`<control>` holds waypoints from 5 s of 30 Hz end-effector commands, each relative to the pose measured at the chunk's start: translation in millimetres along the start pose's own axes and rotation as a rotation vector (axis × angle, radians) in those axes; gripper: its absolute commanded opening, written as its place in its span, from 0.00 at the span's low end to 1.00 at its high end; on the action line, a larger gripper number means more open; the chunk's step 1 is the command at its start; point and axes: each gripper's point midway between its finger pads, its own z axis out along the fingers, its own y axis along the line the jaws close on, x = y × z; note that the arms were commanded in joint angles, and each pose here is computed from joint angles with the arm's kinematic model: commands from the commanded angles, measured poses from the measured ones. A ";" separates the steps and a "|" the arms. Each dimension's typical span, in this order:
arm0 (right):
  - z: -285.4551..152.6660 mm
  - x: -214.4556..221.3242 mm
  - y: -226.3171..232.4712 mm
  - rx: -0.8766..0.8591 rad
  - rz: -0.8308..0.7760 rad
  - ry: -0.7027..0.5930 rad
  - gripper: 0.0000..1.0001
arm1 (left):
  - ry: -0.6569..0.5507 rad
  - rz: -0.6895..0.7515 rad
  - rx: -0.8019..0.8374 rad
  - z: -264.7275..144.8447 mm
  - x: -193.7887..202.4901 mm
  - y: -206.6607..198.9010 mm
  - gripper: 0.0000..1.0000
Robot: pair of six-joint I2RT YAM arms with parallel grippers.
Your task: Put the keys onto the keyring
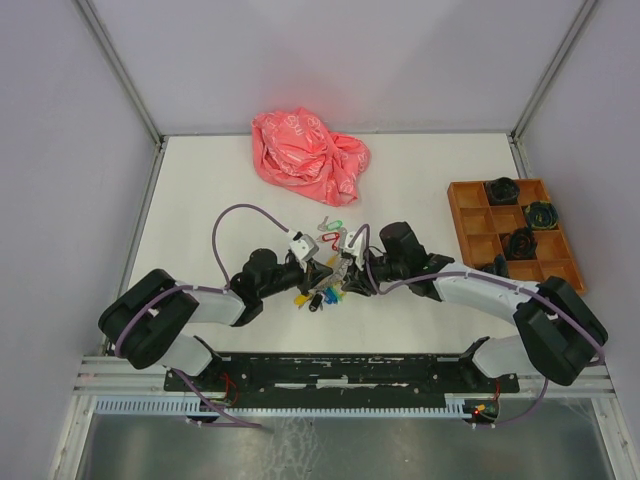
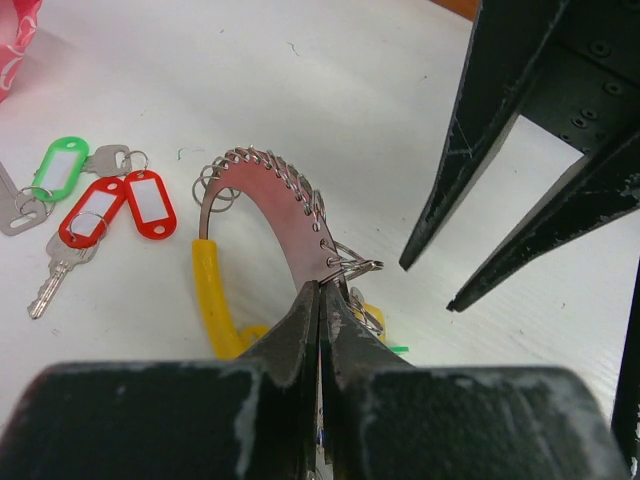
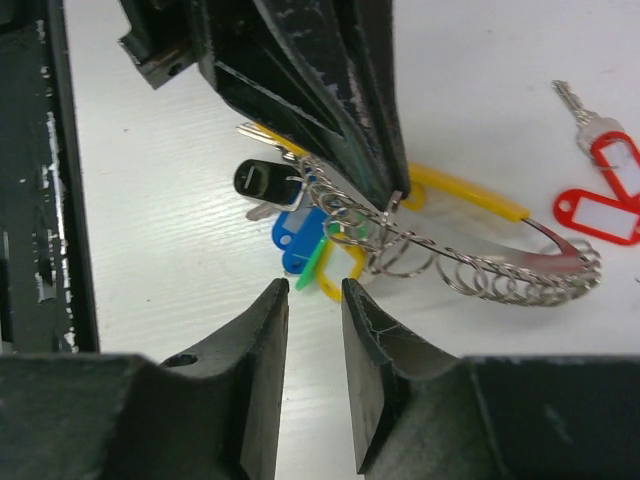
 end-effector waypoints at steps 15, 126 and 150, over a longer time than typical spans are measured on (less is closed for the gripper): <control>2.4 -24.5 -39.2 0.194 -0.010 -0.086 0.45 | -0.083 0.003 0.029 3.8 -27.4 -6.4 0.03; -22.0 -60.6 8.1 -0.112 -0.331 0.050 0.01 | -0.148 0.244 0.257 -15.8 -47.4 -45.5 0.32; -20.6 -67.3 10.2 -0.114 -0.338 0.025 0.01 | -0.105 0.206 0.332 -6.6 -37.7 -53.1 0.20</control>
